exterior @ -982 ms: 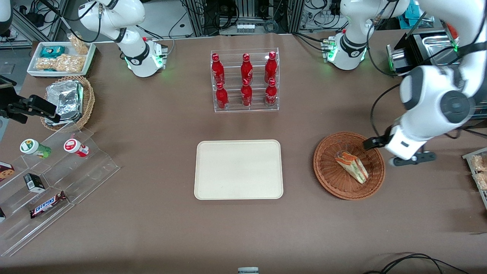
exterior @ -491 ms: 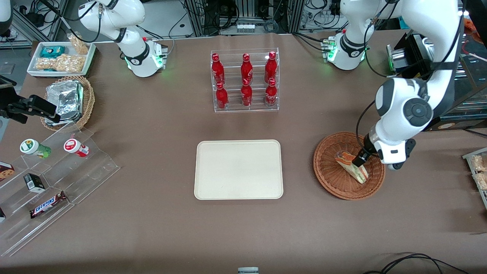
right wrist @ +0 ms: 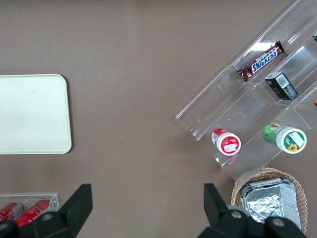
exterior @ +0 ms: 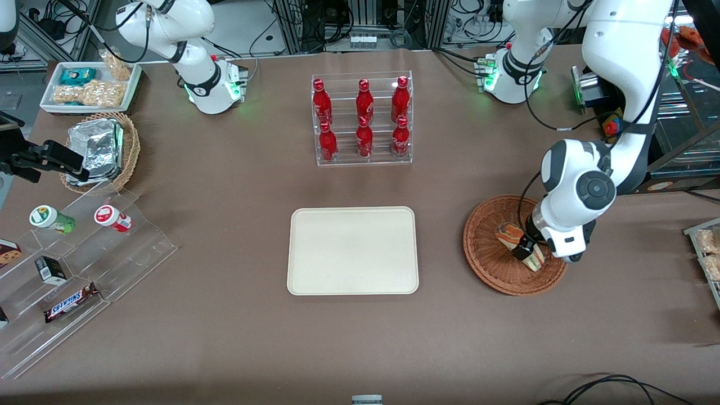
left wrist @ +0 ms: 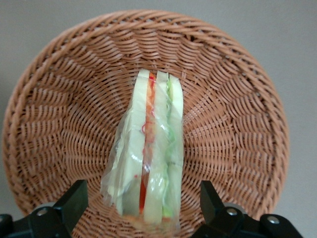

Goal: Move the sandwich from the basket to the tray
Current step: 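Close the left gripper on the wrapped sandwich and lift it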

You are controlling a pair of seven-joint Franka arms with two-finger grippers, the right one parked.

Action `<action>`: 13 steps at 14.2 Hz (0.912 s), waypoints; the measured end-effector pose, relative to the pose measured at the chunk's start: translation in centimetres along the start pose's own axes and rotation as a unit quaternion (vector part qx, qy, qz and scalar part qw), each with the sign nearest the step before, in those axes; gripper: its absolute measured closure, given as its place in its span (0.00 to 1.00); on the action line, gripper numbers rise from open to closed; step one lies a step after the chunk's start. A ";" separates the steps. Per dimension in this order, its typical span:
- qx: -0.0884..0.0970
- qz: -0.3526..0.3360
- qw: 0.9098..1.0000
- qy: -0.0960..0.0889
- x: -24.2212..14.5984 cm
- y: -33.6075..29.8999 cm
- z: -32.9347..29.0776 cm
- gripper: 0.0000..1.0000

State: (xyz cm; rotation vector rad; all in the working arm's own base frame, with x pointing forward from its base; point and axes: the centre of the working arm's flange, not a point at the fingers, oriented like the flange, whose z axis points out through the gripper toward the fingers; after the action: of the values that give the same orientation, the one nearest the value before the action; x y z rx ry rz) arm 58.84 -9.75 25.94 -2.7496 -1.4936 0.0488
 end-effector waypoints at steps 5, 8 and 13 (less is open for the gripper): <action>0.014 0.032 0.999 0.009 0.3 0.5 0.2 0.51; 0.050 0.083 0.995 -0.007 0.3 0.2 -1.3 0.71; 0.063 0.131 0.989 -0.008 -2.6 3.4 -8.3 0.85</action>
State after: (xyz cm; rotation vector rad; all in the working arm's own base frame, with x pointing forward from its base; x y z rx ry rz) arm 60.50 -13.76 34.23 -2.8262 -1.0800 0.1614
